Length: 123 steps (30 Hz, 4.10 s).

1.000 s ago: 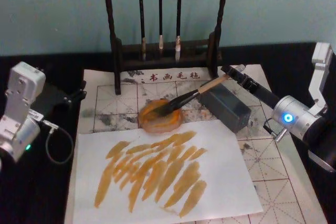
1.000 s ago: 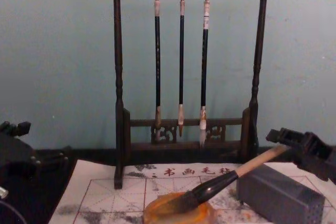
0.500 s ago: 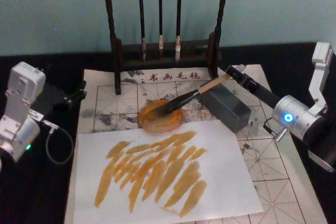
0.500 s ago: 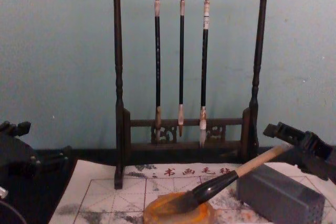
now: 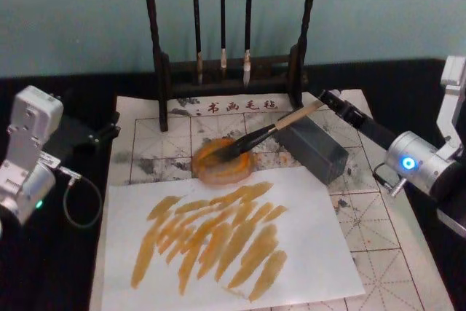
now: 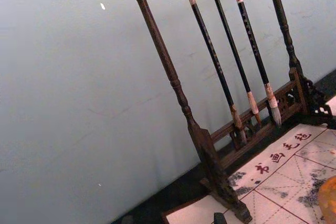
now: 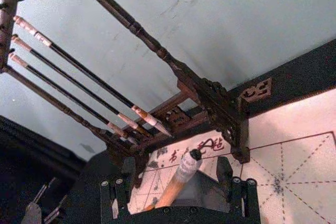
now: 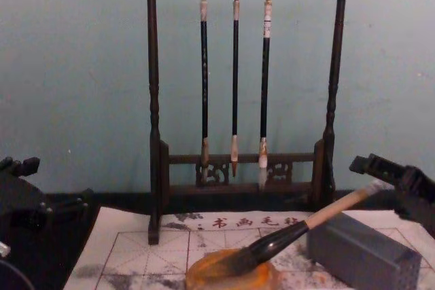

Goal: Pick up the brush from the inkstone, write on the paper, then place the brush back to its original position.

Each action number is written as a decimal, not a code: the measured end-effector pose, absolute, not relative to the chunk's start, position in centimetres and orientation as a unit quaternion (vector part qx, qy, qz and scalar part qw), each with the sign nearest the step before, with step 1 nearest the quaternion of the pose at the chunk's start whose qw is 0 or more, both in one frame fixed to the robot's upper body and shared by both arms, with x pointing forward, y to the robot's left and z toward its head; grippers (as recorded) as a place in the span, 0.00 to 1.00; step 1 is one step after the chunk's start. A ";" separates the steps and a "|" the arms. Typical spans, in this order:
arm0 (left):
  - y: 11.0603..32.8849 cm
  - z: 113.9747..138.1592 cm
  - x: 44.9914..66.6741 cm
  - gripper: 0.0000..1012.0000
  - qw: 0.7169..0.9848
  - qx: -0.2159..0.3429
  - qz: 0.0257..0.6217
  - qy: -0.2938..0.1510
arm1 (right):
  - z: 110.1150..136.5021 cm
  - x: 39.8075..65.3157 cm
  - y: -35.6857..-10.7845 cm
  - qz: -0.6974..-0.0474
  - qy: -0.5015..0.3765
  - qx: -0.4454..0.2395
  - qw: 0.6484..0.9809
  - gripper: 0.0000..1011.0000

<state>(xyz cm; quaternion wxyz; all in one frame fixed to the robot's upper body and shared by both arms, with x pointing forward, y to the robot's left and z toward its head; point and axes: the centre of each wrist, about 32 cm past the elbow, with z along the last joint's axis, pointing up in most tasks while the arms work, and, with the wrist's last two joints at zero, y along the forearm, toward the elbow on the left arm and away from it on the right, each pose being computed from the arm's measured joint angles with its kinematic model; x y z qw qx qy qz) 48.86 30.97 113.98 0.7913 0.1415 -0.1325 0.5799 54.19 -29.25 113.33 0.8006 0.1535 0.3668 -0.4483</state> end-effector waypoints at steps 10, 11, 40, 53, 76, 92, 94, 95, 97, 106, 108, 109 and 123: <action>31.0 114.0 48.9 0.99 0.791 0.142 0.580 -0.132 | 113.8 51.4 -31.3 -0.474 0.299 0.108 0.821 0.99; 31.0 114.0 48.9 0.99 0.791 0.141 0.580 -0.132 | 113.9 51.2 -31.4 -0.478 0.290 0.105 0.823 0.99; 31.0 114.0 48.9 0.99 0.791 0.141 0.580 -0.132 | 111.7 49.4 -30.5 -0.559 0.087 -0.007 0.824 0.99; 31.0 114.0 48.9 0.99 0.791 0.142 0.580 -0.132 | 111.7 49.4 -30.5 -0.557 0.088 -0.007 0.826 0.99; 31.0 114.0 48.9 0.99 0.791 0.142 0.580 -0.132 | 111.7 49.4 -30.6 -0.556 0.090 -0.007 0.826 0.99; 31.0 114.0 48.9 0.99 0.791 0.141 0.580 -0.132 | 111.7 49.4 -30.6 -0.556 0.090 -0.007 0.826 0.99; 31.0 114.0 48.9 0.99 0.791 0.141 0.580 -0.132 | 111.7 49.4 -30.6 -0.556 0.090 -0.007 0.826 0.99; 31.0 114.0 48.9 0.99 0.791 0.141 0.580 -0.132 | 111.7 49.4 -30.6 -0.556 0.090 -0.007 0.826 0.99; 31.0 114.0 48.9 0.99 0.791 0.141 0.580 -0.132 | 111.7 49.4 -30.6 -0.556 0.090 -0.007 0.826 0.99; 31.0 114.0 48.9 0.99 0.791 0.141 0.580 -0.132 | 111.7 49.4 -30.6 -0.556 0.090 -0.007 0.826 0.99; 31.0 114.0 48.9 0.99 0.791 0.141 0.580 -0.132 | 111.7 49.4 -30.6 -0.556 0.090 -0.007 0.826 0.99; 31.0 114.0 48.9 0.99 0.791 0.141 0.580 -0.132 | 111.7 49.4 -30.6 -0.556 0.090 -0.007 0.826 0.99; 31.0 114.0 48.9 0.99 0.791 0.142 0.580 -0.132 | 111.7 49.4 -30.6 -0.556 0.090 -0.007 0.826 0.99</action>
